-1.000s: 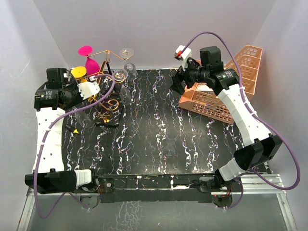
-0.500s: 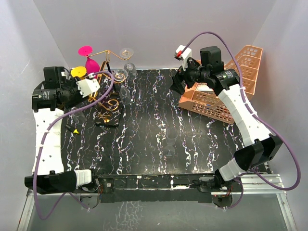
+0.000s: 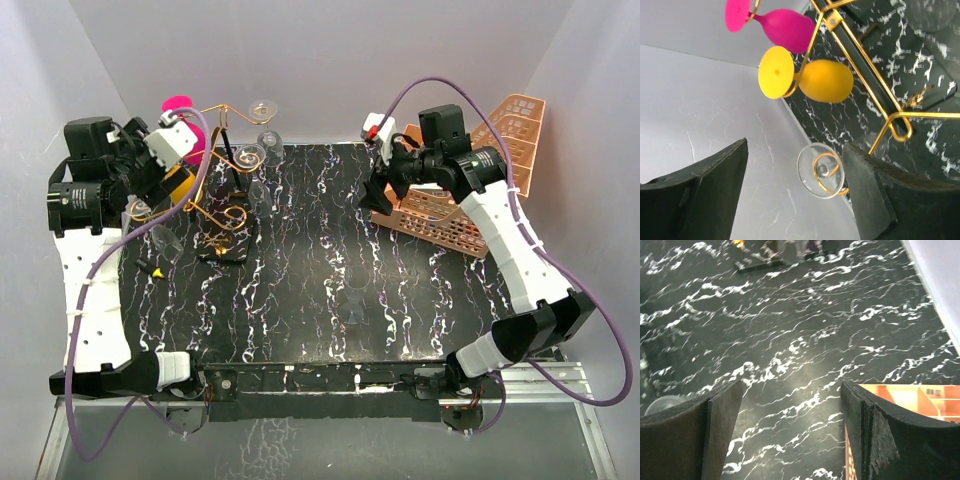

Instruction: Place the wine glass upside down on the wine glass rack

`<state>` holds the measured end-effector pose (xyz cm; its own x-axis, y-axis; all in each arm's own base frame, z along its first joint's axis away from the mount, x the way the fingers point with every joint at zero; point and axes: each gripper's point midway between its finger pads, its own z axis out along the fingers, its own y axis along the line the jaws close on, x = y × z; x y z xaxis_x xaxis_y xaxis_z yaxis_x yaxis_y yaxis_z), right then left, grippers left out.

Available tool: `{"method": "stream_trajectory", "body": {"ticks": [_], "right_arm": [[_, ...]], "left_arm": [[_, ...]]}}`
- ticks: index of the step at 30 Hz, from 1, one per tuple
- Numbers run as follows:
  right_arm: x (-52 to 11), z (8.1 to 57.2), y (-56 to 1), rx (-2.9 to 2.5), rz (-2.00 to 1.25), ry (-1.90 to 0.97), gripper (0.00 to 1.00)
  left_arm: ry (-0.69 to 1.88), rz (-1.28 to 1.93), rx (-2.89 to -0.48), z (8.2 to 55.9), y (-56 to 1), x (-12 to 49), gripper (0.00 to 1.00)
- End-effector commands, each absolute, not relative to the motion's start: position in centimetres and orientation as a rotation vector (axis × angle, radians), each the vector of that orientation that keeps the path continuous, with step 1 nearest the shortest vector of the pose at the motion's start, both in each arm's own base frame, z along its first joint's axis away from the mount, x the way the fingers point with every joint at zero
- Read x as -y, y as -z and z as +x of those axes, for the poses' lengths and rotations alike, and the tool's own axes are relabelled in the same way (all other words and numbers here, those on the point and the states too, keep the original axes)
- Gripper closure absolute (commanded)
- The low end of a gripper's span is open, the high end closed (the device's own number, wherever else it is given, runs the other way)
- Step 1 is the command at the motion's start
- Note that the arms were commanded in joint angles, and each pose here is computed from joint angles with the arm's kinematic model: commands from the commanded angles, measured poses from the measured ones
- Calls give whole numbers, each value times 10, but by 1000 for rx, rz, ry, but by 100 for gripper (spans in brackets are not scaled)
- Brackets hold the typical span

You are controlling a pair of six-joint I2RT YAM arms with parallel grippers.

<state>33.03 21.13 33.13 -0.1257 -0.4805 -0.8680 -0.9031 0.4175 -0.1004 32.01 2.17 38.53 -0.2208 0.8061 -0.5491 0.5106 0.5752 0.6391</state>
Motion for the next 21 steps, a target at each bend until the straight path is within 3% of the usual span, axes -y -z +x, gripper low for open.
{"method": "stream_trajectory", "body": {"ticks": [1, 9, 21], "right_arm": [[-215, 279, -335, -1682, -1380, -660, 15], [-218, 220, -305, -1707, -1514, -757, 17], [-232, 211, -266, -1841, -1537, -711, 29]], "left_arm": [[-375, 828, -1843, 336, -416, -21, 20], [-366, 565, -1799, 359, -443, -30, 3], [-161, 517, -1799, 388, -421, -7, 3]]}}
